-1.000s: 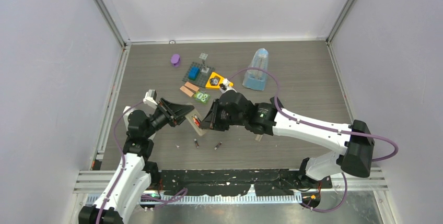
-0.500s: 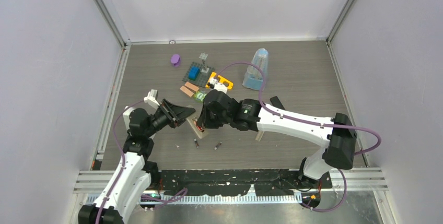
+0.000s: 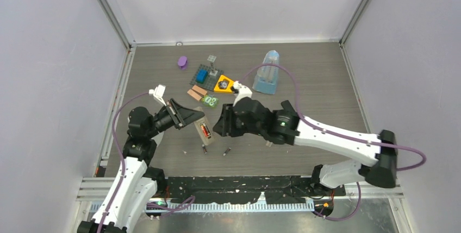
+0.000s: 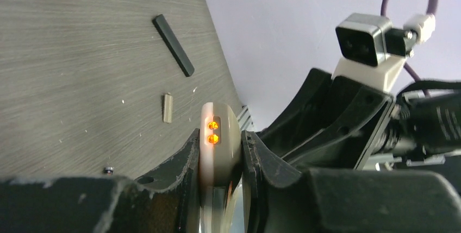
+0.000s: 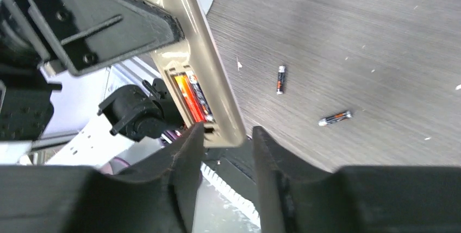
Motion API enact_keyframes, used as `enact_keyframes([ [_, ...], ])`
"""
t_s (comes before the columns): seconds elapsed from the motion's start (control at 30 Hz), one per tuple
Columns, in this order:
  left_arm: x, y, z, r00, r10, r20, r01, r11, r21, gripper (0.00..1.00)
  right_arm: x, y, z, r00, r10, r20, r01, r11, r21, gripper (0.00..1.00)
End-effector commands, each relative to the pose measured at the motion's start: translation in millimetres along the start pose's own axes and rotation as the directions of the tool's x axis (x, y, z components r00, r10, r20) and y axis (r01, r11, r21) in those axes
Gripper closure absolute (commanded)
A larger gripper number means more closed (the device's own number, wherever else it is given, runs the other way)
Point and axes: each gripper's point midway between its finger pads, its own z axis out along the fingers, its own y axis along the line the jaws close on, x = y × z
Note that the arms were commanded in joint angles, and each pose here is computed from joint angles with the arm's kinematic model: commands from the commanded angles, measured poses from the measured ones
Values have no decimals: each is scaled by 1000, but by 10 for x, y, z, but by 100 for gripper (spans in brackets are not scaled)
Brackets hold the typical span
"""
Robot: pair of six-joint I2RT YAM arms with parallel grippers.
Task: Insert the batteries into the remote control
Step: Load the battery into the remote control, then place the remote control at the center of the board.
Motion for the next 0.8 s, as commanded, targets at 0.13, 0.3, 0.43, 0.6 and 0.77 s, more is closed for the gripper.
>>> enact_keyframes([
  [0.13, 125, -499, -113, 963, 249, -105, -225, 953, 203, 100, -241, 80, -618, 982, -69, 174, 103, 976, -191, 29],
  [0.3, 130, -661, -144, 947, 299, -119, -260, 928, 265, 100, -199, -133, -678, 980, -63, 191, 93, 983, -157, 21],
  [0.43, 103, -666, -128, 950, 291, -115, -254, 932, 259, 100, -186, -410, -663, 979, -65, 194, 74, 997, -39, 19],
  [0.6, 22, -527, -61, 969, 238, -68, -220, 954, 202, 100, -100, -1348, -601, 990, -6, 138, -41, 943, 332, 20],
  [0.77, -233, -230, 53, 990, 89, 114, -100, 990, 98, 100, 158, -2048, -527, 993, 78, 87, -112, 856, 504, 24],
])
